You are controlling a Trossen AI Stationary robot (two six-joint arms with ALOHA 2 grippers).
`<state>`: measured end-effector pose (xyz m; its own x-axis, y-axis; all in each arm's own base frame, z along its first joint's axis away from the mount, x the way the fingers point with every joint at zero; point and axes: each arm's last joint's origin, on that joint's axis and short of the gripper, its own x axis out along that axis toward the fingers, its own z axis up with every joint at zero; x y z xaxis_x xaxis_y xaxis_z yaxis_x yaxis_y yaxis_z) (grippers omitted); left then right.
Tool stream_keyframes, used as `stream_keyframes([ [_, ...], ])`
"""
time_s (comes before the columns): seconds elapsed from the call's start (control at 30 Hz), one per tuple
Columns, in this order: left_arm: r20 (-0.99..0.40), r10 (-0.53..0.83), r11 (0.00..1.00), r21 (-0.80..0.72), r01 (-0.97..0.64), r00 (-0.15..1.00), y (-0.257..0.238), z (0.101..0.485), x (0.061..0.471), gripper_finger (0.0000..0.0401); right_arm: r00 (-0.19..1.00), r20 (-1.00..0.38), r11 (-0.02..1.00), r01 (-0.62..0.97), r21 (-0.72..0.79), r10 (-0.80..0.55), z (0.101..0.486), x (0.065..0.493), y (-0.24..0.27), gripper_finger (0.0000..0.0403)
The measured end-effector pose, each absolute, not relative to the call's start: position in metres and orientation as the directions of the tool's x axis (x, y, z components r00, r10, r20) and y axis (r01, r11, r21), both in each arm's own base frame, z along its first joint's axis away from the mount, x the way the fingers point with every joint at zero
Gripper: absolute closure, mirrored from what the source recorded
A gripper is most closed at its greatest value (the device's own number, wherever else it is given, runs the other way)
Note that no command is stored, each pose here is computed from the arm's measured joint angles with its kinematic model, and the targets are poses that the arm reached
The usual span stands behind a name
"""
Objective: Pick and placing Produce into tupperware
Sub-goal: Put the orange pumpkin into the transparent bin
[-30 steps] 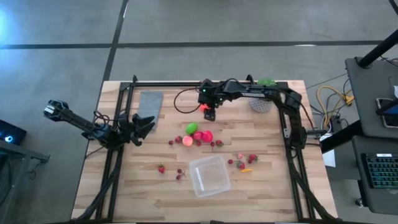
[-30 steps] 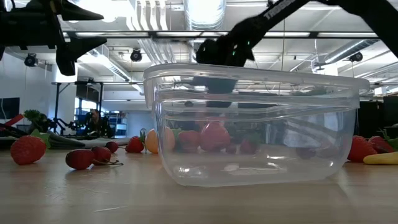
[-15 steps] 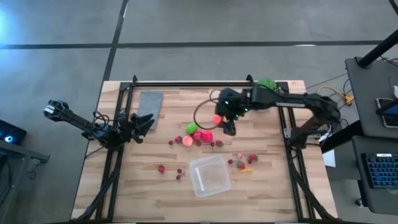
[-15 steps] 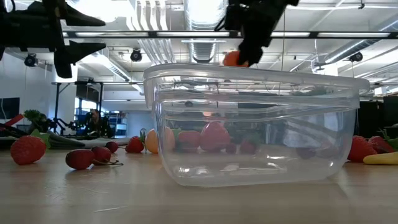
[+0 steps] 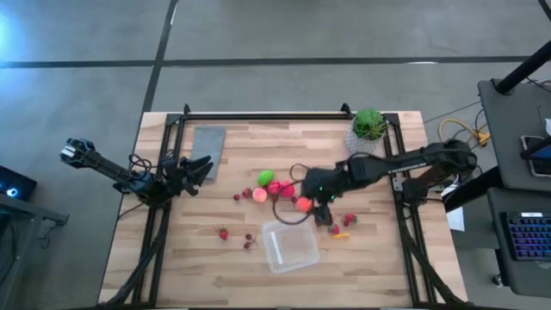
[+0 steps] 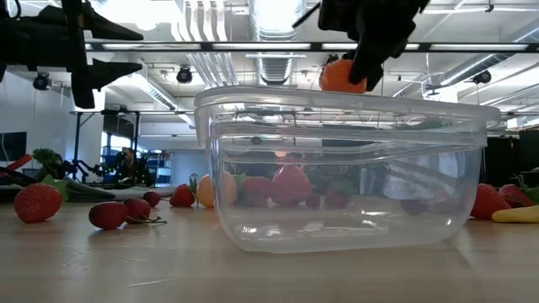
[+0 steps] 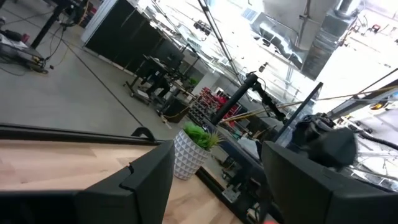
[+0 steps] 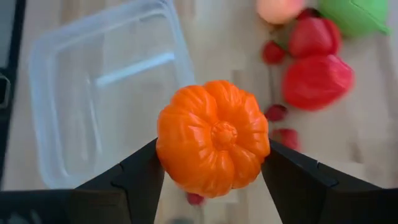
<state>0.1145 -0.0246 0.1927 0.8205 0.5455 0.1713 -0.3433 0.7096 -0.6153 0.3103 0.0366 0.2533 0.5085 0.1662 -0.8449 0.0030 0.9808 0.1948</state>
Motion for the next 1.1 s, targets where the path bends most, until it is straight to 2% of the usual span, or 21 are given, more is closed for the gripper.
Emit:
stream_keyframes([
  [0.1, 0.158, 0.542, 0.716, -0.600, -0.356, 0.825, -0.025, 0.191, 0.115, 0.0173, 0.511, -0.839, 0.977, -0.005, 0.213, 0.186, 0.253, 0.324, 0.050, 0.0163],
  [0.3, 0.133, 0.527, 0.736, -0.566, -0.372, 0.839, -0.026, 0.186, 0.117, 0.0173, 0.432, -0.877, 0.972, 0.007, 0.235, 0.209, 0.228, 0.350, 0.080, 0.0165],
  [0.53, 0.144, 0.434, 0.785, -0.545, -0.295, 0.889, -0.029, 0.186, 0.119, 0.0173, 0.360, -0.913, 0.966, 0.093, 0.243, 0.195, 0.199, 0.373, 0.099, 0.0158],
  [0.73, 0.125, 0.371, 0.818, -0.512, -0.260, 0.920, -0.031, 0.182, 0.121, 0.0173, 0.312, -0.944, 0.958, 0.222, 0.179, 0.104, 0.194, 0.371, 0.096, 0.0157],
  [0.97, 0.079, 0.315, 0.825, -0.515, -0.232, 0.946, -0.033, 0.176, 0.122, 0.0173, 0.331, -0.937, 0.926, 0.310, 0.217, 0.109, 0.199, 0.370, 0.096, 0.0155],
  [1.1, 0.031, 0.261, 0.828, -0.521, -0.207, 0.965, -0.035, 0.169, 0.124, 0.0173, 0.341, -0.933, 0.922, 0.314, 0.226, 0.112, 0.202, 0.371, 0.098, 0.0134],
])
